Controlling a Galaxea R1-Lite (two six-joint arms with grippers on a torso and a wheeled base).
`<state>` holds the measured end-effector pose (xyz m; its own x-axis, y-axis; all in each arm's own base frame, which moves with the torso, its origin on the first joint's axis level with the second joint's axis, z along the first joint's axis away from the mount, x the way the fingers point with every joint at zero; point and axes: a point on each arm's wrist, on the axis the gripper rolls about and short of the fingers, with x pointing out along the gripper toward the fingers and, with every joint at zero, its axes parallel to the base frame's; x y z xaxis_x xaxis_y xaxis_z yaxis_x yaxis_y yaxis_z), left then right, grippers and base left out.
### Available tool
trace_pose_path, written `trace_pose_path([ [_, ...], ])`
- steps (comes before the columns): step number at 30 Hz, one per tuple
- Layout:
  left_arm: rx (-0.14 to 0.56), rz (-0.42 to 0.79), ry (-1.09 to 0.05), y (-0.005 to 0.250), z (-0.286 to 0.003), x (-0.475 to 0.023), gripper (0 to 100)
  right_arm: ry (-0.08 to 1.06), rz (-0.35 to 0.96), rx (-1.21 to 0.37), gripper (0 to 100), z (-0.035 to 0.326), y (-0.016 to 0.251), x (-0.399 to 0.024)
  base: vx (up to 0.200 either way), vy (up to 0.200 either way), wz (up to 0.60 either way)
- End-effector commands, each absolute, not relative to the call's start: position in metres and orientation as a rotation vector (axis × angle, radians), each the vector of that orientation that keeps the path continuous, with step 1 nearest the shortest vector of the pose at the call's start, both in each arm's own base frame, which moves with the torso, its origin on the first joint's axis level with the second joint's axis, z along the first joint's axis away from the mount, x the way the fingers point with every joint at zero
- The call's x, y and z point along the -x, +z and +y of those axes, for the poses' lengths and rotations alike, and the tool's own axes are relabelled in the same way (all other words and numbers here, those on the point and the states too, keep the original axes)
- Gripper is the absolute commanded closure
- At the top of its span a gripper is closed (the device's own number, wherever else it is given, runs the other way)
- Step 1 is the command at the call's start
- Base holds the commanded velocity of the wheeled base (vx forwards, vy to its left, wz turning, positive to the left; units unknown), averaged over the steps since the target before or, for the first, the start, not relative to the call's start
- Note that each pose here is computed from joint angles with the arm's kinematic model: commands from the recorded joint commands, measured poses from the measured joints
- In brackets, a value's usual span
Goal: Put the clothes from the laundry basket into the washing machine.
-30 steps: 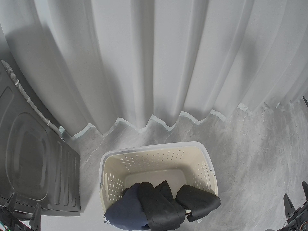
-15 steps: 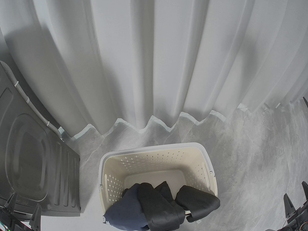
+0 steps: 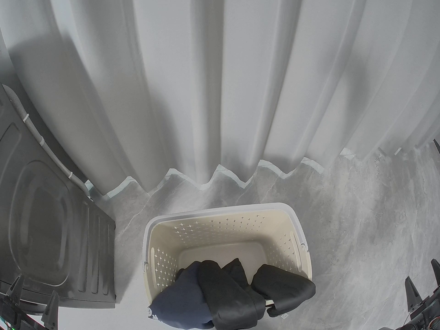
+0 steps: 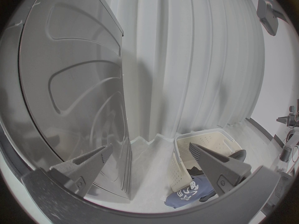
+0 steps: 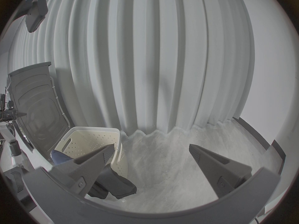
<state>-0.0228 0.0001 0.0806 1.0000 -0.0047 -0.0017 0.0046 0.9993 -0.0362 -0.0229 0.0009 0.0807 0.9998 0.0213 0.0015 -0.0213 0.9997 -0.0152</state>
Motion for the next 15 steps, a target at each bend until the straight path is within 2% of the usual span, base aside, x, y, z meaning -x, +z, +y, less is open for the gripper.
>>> trace_pose_path([
  [1,0.035,0.006,-0.004,0.0759,0.0001,0.0225,0,0.021,-0.002,0.015,0,0.0009,0.0759,0.0229,0.000,0.000,0.00],
  [7,0.037,0.006,-0.004,0.0759,0.0001,0.0225,0,0.021,-0.002,0.015,0,0.0009,0.0759,0.0229,0.000,0.000,0.00],
  [15,0.037,0.006,-0.004,0.0762,0.0001,0.0226,0,0.021,-0.002,0.015,0,0.0009,0.0759,0.0229,0.200,0.000,0.00],
])
